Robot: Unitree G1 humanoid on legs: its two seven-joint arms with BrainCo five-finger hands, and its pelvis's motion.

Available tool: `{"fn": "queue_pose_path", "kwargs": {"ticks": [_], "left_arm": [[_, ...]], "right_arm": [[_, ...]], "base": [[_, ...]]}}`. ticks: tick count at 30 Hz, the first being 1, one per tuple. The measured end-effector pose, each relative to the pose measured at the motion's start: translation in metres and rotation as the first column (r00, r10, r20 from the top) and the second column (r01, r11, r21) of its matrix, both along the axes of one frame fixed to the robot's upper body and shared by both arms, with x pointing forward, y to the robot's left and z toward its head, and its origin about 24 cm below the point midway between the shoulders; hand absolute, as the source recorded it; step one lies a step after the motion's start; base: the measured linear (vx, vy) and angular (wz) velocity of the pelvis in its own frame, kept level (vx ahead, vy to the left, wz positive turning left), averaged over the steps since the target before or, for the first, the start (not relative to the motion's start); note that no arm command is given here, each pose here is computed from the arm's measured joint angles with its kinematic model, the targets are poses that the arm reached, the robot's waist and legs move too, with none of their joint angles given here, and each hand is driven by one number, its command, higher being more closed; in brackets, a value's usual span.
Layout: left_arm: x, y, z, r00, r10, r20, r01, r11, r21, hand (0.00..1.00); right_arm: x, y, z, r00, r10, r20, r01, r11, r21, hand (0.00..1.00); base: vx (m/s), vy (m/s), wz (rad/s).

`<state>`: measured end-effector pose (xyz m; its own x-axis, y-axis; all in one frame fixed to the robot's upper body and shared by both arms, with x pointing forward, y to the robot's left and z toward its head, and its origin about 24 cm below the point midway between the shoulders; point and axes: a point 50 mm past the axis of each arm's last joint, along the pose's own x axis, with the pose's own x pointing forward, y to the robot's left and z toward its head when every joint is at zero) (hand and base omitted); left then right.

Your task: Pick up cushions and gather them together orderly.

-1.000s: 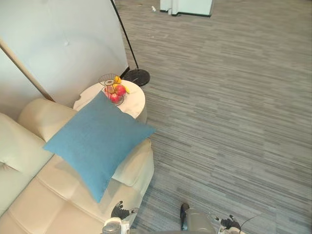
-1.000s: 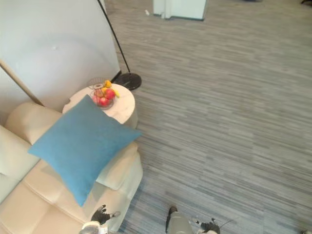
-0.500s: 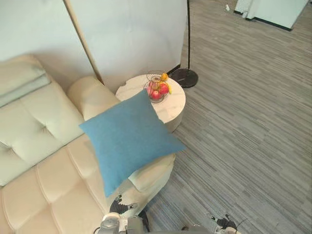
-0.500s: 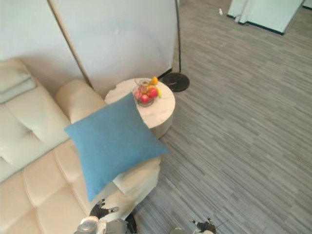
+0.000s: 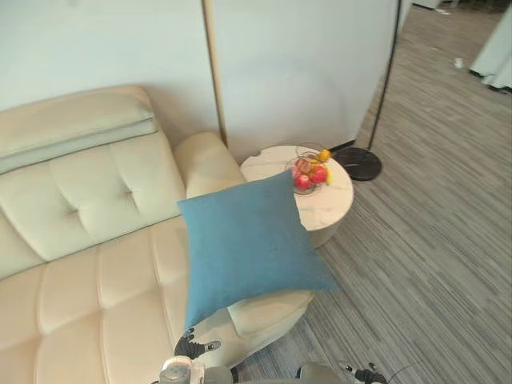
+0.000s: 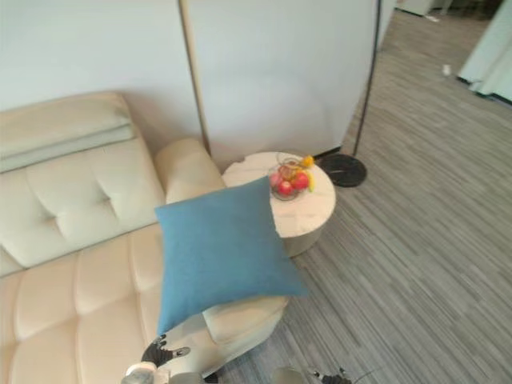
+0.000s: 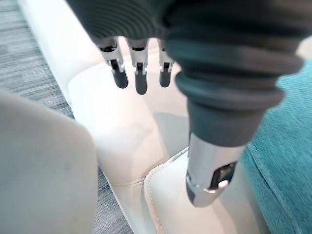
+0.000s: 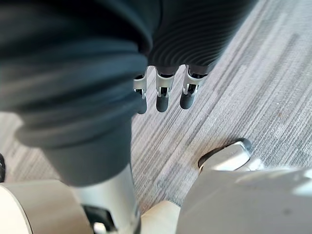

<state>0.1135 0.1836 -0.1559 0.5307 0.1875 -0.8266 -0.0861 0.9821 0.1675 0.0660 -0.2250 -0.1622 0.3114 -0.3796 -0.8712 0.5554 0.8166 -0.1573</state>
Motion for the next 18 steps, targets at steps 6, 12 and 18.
{"fn": "queue_pose_path", "kwargs": {"ticks": [6,12,18], "left_arm": [[0.001,0.004,0.001,1.0,-0.002,0.005,0.002,1.0,0.011,0.0],[0.0,0.006,0.001,1.0,0.007,0.003,-0.007,1.0,0.01,0.0],[-0.005,0.014,0.001,0.997,0.079,0.0,-0.079,0.997,0.01,0.0]], "right_arm": [[0.001,0.004,-0.001,1.0,0.002,0.003,-0.002,1.0,0.009,0.0],[0.002,0.004,0.0,1.0,0.003,0.005,-0.003,1.0,0.003,0.0],[0.016,-0.031,0.02,0.993,-0.007,0.115,0.022,0.991,-0.128,0.0]], "base": [[0.01,-0.114,0.53],[-0.1,0.012,0.04],[-0.05,0.035,0.13]]}}
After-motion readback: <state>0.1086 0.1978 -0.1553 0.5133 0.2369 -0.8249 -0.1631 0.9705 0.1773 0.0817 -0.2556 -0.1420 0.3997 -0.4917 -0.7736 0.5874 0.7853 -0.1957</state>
